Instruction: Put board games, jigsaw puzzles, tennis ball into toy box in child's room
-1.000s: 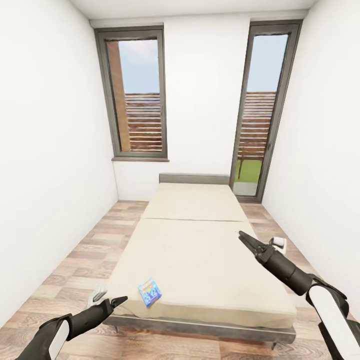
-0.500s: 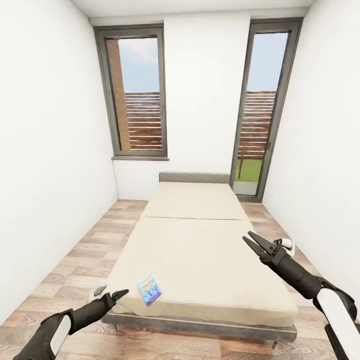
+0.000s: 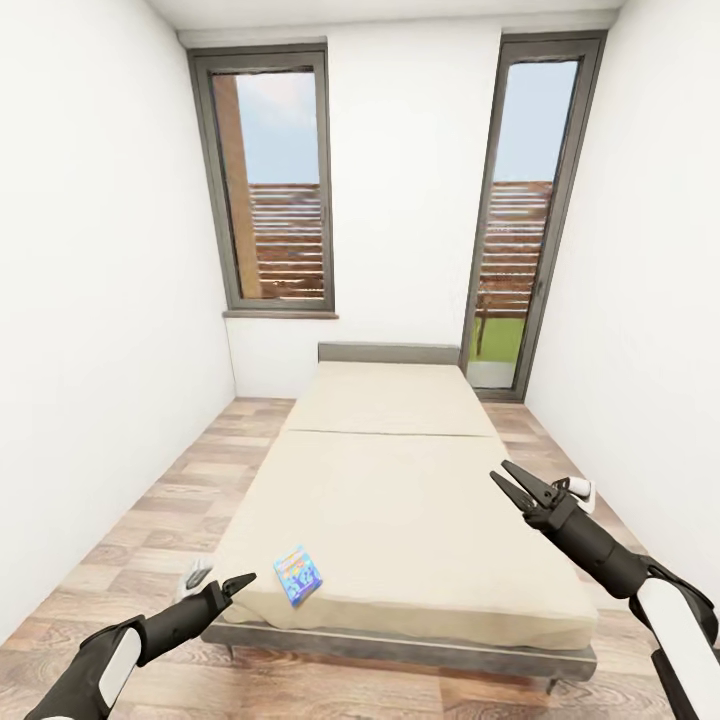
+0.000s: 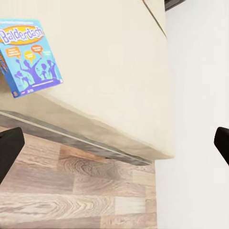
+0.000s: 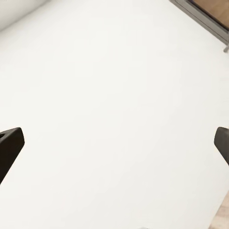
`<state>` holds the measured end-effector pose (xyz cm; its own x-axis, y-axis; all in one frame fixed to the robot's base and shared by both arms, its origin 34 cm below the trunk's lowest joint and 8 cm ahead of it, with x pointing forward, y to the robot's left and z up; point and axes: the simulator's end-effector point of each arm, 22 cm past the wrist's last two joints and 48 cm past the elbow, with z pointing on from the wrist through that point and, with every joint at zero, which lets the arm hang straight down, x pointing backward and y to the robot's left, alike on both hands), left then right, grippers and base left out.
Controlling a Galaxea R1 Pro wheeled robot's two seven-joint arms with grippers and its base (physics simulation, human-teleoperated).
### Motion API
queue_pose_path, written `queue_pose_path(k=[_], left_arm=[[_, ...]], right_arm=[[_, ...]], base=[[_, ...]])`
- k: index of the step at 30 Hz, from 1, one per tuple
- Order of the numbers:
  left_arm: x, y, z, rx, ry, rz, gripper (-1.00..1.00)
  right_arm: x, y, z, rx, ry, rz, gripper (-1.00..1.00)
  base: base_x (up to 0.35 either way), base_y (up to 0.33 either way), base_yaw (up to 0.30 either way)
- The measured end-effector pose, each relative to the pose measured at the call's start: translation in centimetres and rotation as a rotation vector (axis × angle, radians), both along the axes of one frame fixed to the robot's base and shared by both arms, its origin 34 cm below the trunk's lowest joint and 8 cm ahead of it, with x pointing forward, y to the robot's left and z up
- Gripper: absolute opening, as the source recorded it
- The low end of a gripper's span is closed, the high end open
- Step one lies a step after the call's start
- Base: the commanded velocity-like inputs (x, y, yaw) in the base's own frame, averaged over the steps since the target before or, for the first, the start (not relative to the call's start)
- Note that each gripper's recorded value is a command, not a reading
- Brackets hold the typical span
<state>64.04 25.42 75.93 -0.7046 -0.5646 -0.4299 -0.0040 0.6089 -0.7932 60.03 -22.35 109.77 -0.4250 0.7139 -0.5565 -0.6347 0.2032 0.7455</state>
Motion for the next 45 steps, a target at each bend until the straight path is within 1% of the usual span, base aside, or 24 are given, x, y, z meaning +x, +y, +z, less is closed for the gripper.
queue_pose_path(k=[5,10,21,28,45], left_arm=[[0.0,0.0,-0.5,-0.013,-0.01,-0.001,1.0],[0.1,-0.2,-0.5,-0.043,-0.032,-0.007,1.0],[0.0,0.4,-2.1,-0.044,-0.038,-0.007,1.0],[0.1,0.7,-3.1,-0.05,-0.042,0.003,1.0],[0.0,0.2,-6.1,-0.056,-0.043,0.003,1.0]], right_arm=[[0.0,0.0,-0.8,0.002,-0.002,0.0,1.0],[0.0,0.0,-1.5,0.003,-0.003,0.0,1.0],[-0.1,0.0,-3.3,0.003,-0.004,-0.001,1.0],[-0.1,0.0,-4.5,0.003,-0.004,-0.003,1.0],[-0.1,-0.1,-7.9,0.004,0.007,-0.006,1.0]], base=[[0.0,0.0,0.0],[0.0,0.0,0.0],[0.0,0.0,0.0],[0.0,0.0,0.0],[0.0,0.0,0.0]])
